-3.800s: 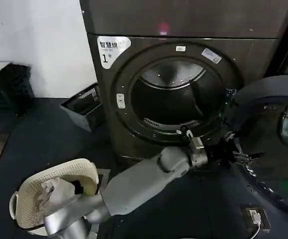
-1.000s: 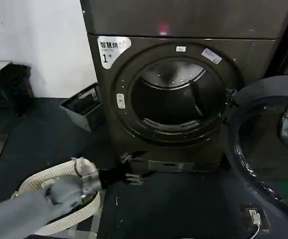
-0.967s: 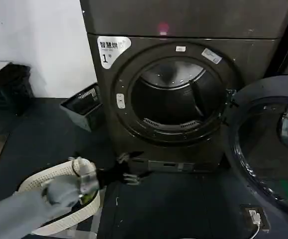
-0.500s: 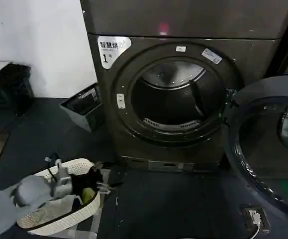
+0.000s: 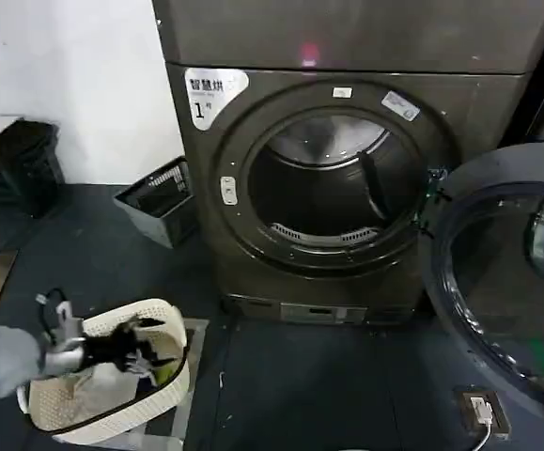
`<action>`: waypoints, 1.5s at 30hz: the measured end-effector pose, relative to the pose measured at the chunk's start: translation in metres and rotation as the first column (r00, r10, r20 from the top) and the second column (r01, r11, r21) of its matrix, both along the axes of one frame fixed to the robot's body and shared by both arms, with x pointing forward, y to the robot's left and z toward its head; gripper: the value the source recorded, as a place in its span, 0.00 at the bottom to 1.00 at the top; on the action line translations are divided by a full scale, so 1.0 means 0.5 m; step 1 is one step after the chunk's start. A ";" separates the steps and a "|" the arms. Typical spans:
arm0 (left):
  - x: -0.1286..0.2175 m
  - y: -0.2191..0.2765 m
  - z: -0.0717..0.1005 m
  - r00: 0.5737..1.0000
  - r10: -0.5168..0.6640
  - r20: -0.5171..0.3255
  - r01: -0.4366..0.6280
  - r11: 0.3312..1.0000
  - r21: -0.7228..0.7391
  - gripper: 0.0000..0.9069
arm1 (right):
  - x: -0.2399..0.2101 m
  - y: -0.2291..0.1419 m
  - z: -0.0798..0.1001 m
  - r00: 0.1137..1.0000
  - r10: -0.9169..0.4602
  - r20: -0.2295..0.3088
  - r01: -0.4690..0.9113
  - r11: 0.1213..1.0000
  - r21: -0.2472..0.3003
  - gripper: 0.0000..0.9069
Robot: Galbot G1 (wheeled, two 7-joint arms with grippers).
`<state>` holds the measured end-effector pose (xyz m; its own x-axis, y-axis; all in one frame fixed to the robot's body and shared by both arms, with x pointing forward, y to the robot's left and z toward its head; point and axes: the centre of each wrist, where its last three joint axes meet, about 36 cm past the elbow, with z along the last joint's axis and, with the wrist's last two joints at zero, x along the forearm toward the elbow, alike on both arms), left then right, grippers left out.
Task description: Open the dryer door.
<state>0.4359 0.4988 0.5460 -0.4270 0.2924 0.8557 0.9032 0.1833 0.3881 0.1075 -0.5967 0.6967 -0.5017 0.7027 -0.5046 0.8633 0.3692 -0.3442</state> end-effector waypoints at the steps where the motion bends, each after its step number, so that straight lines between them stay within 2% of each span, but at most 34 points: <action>1: 0.001 0.006 0.003 1.000 -0.002 0.001 0.002 1.000 0.013 1.00 | 0.000 0.000 0.000 1.000 0.000 0.000 0.000 1.000 0.000 1.00; 24: -0.004 0.048 0.011 1.000 0.005 -0.007 -0.004 0.994 0.114 1.00 | 0.001 0.005 -0.002 1.000 0.003 -0.004 -0.003 1.000 -0.005 1.00; 45: -0.010 0.046 0.020 1.000 -0.012 -0.024 0.015 0.993 0.121 1.00 | -0.006 0.001 0.010 1.000 -0.017 0.002 0.017 1.000 -0.022 1.00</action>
<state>0.4307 0.5219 0.5560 -0.4031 0.1915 0.8949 0.9144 0.1241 0.3853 0.1047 -0.5963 0.7017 -0.4891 0.6998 -0.5207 0.8699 0.3474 -0.3502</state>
